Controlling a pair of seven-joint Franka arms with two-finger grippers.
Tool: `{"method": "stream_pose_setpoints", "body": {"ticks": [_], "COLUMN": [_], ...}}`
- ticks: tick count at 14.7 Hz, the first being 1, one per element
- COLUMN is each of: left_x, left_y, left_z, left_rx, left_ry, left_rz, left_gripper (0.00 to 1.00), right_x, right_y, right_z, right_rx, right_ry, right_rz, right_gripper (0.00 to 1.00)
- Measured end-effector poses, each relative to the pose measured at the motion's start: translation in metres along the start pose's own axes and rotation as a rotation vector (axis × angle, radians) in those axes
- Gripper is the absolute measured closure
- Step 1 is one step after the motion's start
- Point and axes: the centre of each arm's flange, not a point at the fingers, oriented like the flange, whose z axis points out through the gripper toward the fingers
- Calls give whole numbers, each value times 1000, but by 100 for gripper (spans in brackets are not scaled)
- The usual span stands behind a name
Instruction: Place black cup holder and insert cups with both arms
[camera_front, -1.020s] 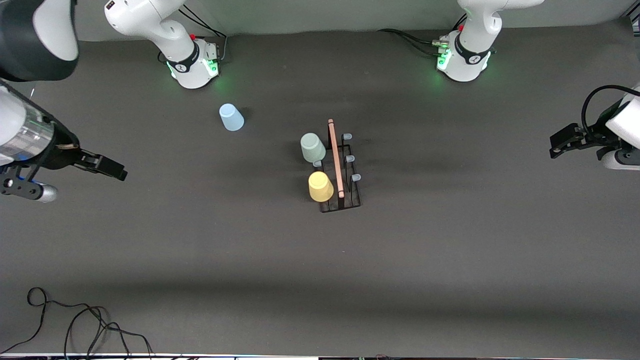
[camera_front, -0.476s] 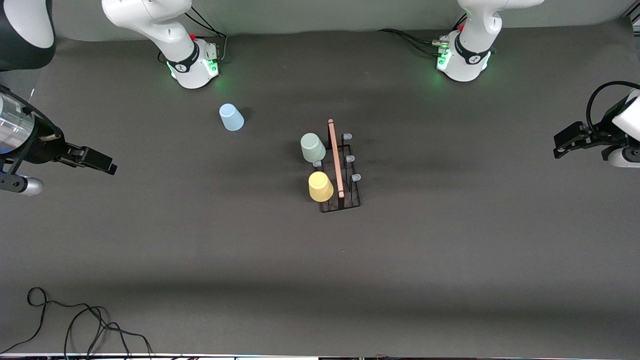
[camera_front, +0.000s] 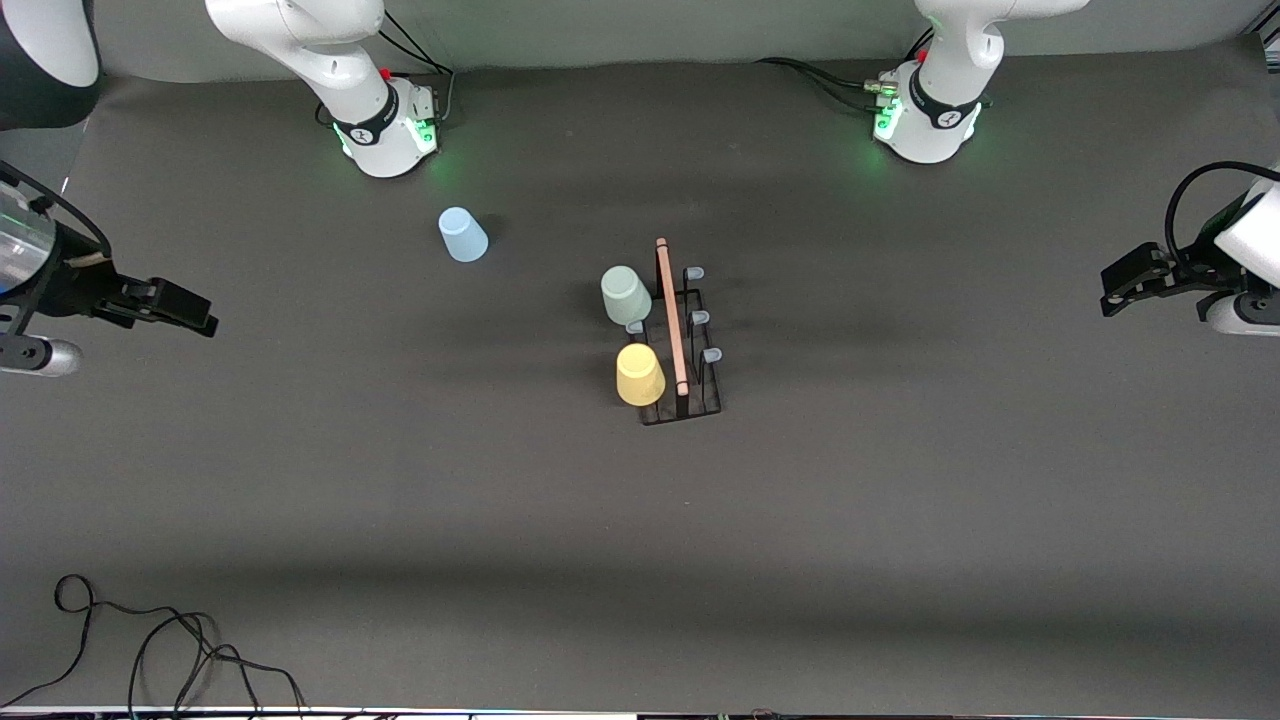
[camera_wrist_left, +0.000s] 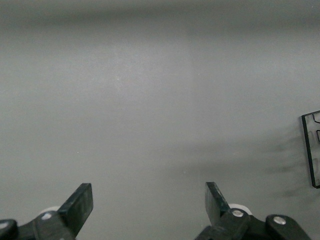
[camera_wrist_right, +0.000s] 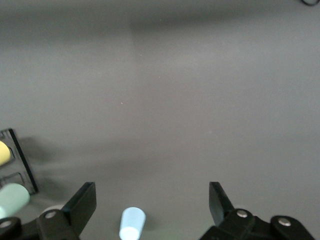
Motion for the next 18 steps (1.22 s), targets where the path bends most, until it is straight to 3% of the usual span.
{"method": "stream_pose_setpoints", "body": {"ticks": [6, 18], "left_x": [0, 9], "left_y": [1, -2], "left_z": [-1, -3], "left_rx": [0, -1], "left_ry": [2, 11], "left_rz": [2, -34], "left_gripper": [0, 0], "right_x": [-14, -11], "right_y": [-1, 11], "right_z": [9, -1], "right_rx": [-4, -1], "right_ry": [7, 52], "right_rz": [-52, -28], "right_gripper": [0, 0]}}
